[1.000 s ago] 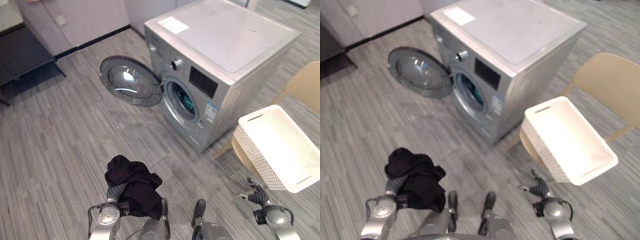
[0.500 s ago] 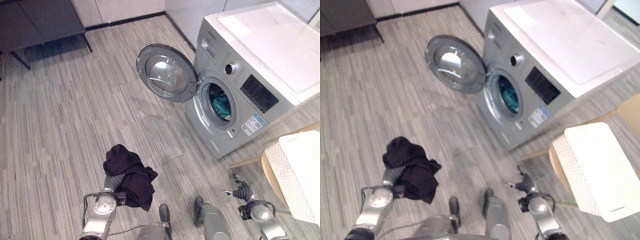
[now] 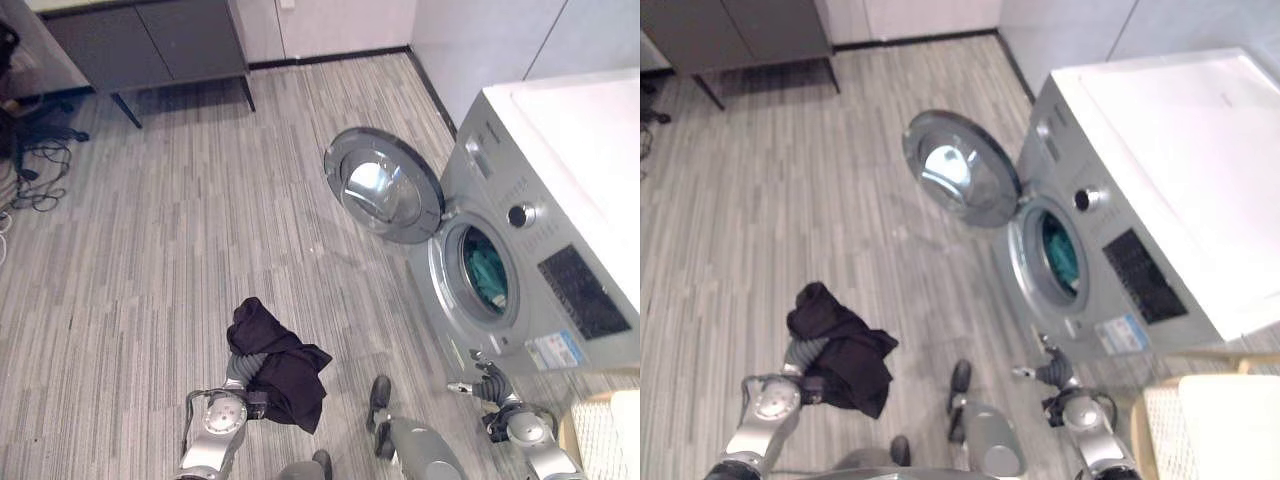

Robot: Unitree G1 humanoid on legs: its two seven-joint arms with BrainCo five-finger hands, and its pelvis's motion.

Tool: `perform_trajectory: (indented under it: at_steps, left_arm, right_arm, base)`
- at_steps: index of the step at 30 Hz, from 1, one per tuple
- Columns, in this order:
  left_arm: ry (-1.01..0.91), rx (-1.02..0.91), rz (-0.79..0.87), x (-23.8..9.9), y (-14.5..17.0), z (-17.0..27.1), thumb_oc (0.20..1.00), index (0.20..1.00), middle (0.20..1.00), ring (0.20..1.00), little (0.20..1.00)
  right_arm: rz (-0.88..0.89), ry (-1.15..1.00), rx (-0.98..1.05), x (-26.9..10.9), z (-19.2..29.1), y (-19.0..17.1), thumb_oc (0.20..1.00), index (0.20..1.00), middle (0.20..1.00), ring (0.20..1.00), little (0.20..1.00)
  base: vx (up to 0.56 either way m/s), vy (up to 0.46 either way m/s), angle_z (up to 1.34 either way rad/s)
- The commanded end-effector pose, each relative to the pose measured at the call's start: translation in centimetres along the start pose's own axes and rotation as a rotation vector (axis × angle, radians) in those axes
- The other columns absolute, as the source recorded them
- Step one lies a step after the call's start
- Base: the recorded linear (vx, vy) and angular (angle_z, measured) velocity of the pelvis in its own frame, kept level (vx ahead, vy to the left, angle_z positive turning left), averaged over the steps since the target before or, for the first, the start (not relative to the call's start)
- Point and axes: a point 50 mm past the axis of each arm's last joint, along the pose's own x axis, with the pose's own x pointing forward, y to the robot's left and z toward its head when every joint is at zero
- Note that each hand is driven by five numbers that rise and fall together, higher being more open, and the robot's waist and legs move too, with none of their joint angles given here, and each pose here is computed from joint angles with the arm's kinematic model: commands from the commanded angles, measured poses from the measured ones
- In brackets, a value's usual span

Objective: Grab the laundry basket,head to the washer,open it,put in the laundry and shut it.

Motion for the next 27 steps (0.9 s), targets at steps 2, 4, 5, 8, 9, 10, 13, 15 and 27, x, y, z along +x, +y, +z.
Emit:
perform_trajectory:
  at_steps: [2,4,5,8,9,10,13,15,27]
  left_arm:
    - [-0.117,0.023,-0.008,0.4,0.2,2.3,0.2,0.2,0.2,0.2,0.2]
    - [-0.118,0.027,-0.009,0.4,0.2,2.4,0.2,0.2,0.2,0.2,0.2]
    - [-0.119,0.042,-0.008,0.3,0.3,2.4,0.2,0.2,0.2,0.2,0.2]
    - [-0.125,0.044,-0.006,0.3,0.4,2.5,0.2,0.2,0.2,0.2,0.2]
    - [-0.129,0.046,-0.004,0.3,0.3,2.6,0.2,0.2,0.2,0.2,0.2]
    - [-0.129,0.046,-0.004,0.3,0.3,2.6,0.2,0.2,0.2,0.2,0.2]
    - [-0.112,0.075,-0.041,0.2,0.0,2.2,0.2,0.2,0.2,0.2,0.2]
    - [-0.115,0.098,-0.047,0.3,0.2,2.3,0.2,0.2,0.2,0.2,0.2]
    - [-0.144,0.147,-0.011,0.5,1.4,3.2,0.2,0.2,0.2,0.2,0.2]
  right_arm:
    - [-0.044,-0.026,0.007,-0.3,0.1,-1.5,1.0,1.0,1.0,1.0,1.0]
    - [-0.047,-0.025,0.011,-0.2,0.1,-1.6,1.0,1.0,1.0,1.0,1.0]
    - [-0.056,-0.022,0.011,-0.2,0.0,-1.8,1.0,1.0,1.0,1.0,1.0]
    - [-0.06,-0.015,0.003,-0.1,0.0,-1.9,1.0,1.0,1.0,1.0,1.0]
    - [-0.066,-0.007,-0.001,0.0,-0.2,-1.9,1.0,1.0,1.0,1.0,1.0]
    - [-0.066,-0.007,-0.001,0.0,-0.2,-1.9,1.0,1.0,1.0,1.0,1.0]
    - [-0.05,0.019,0.004,-0.1,-0.8,-1.4,1.0,1.0,1.0,1.0,1.0]
    - [-0.042,0.02,0.01,0.0,-0.7,-1.2,1.0,1.0,1.0,1.0,1.0]
    - [0.04,-0.067,-0.009,1.1,2.1,0.7,1.0,1.0,1.0,1.0,1.0]
  base:
    - [0.19,-0.004,-0.67]
    - [0.17,0.031,-0.66]
    - [0.12,0.028,-0.74]
    - [0.19,0.08,-0.87]
    - [0.2,0.112,-0.98]
    - [0.28,0.206,-0.96]
    - [0.28,0.275,-0.94]
    - [0.21,0.265,-1.01]
    - [0.1,0.142,-0.95]
